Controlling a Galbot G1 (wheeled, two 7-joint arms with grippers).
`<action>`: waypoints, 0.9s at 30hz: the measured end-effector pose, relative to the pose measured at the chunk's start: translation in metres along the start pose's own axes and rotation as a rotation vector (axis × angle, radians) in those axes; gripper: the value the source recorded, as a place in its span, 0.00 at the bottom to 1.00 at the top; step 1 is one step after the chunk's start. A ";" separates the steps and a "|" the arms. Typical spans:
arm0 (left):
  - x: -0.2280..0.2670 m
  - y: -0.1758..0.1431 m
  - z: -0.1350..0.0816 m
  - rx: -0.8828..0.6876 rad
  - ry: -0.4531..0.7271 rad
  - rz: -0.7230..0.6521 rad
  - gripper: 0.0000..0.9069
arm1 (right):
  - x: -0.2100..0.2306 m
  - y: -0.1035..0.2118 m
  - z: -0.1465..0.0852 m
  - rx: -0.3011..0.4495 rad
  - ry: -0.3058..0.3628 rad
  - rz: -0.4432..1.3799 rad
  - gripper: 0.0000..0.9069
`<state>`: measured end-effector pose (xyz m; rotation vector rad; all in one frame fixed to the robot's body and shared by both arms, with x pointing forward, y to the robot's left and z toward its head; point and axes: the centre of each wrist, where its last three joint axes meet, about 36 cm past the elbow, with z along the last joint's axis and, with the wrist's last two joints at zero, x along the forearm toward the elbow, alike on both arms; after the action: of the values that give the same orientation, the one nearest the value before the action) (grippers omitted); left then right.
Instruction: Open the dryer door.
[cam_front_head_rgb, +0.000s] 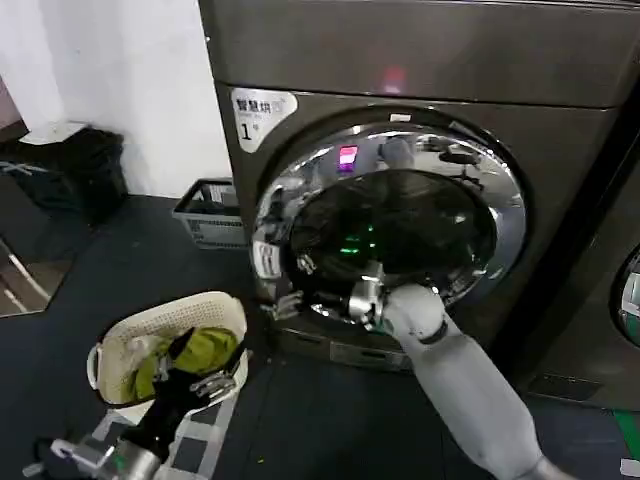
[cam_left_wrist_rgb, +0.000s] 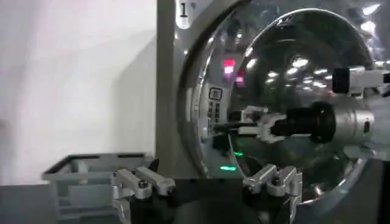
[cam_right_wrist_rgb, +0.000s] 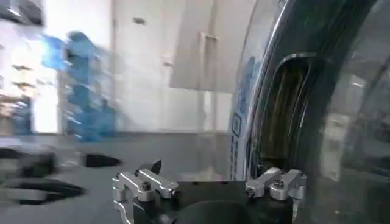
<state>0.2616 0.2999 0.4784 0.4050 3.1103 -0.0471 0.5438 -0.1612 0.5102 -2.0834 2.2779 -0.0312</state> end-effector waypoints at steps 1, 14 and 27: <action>-0.001 0.004 0.000 -0.002 -0.008 -0.002 1.00 | 0.002 0.003 0.000 -0.004 -0.003 -0.016 1.00; -0.032 0.051 -0.012 0.027 -0.100 -0.001 1.00 | 0.036 0.050 0.016 0.009 0.009 -0.211 1.00; -0.078 0.088 -0.025 0.061 -0.125 0.122 1.00 | 0.070 0.085 0.017 0.027 0.004 -0.267 1.00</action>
<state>0.3595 0.3656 0.5019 0.5694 2.9610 -0.1602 0.4543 -0.2225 0.4868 -2.3578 1.9726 -0.0769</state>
